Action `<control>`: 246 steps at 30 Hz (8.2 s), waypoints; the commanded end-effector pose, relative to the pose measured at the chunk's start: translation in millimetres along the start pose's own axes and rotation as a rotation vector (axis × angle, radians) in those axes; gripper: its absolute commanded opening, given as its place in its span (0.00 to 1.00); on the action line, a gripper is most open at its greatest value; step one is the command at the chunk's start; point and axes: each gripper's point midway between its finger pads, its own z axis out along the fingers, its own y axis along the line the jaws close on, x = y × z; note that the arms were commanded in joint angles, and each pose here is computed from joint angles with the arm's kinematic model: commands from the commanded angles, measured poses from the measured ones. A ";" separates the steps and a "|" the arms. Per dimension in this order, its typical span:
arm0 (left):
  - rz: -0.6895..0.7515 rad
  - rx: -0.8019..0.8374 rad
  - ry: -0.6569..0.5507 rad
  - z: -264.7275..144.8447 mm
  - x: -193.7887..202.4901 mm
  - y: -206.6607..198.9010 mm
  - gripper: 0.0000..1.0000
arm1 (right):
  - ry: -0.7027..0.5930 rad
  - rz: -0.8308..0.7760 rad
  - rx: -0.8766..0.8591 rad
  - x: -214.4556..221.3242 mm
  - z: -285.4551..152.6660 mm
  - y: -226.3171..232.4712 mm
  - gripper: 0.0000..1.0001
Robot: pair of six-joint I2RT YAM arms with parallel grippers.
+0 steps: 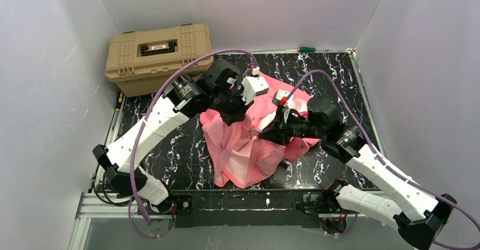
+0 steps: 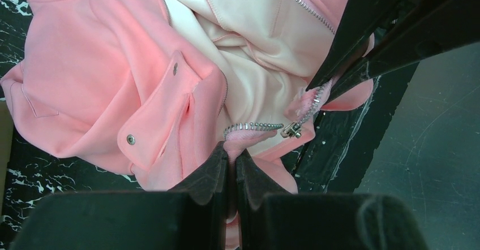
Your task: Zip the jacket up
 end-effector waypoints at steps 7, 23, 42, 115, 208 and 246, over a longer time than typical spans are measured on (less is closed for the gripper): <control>0.046 0.006 -0.040 -18.7 -1.9 -7.7 0.00 | -0.101 -0.042 -0.001 -30.9 -8.1 -5.7 0.01; 0.061 0.003 -0.043 -17.6 -4.5 -7.2 0.00 | -0.072 -0.055 -0.066 -32.1 -8.9 1.4 0.01; 0.081 0.001 -0.034 -16.8 -1.3 -7.0 0.00 | -0.069 -0.064 -0.032 -36.3 -9.0 -4.4 0.01; 0.125 -0.037 -0.029 -12.9 -0.3 -1.1 0.00 | -0.056 -0.016 -0.043 -34.2 0.3 -8.3 0.01; 0.182 -0.152 0.028 -3.7 15.0 1.9 0.00 | -0.200 0.187 -0.094 -41.3 -0.7 2.3 0.01; 0.266 0.065 -0.262 -36.9 -15.0 -46.9 0.00 | -0.117 0.116 -0.092 -19.2 -25.2 19.7 0.01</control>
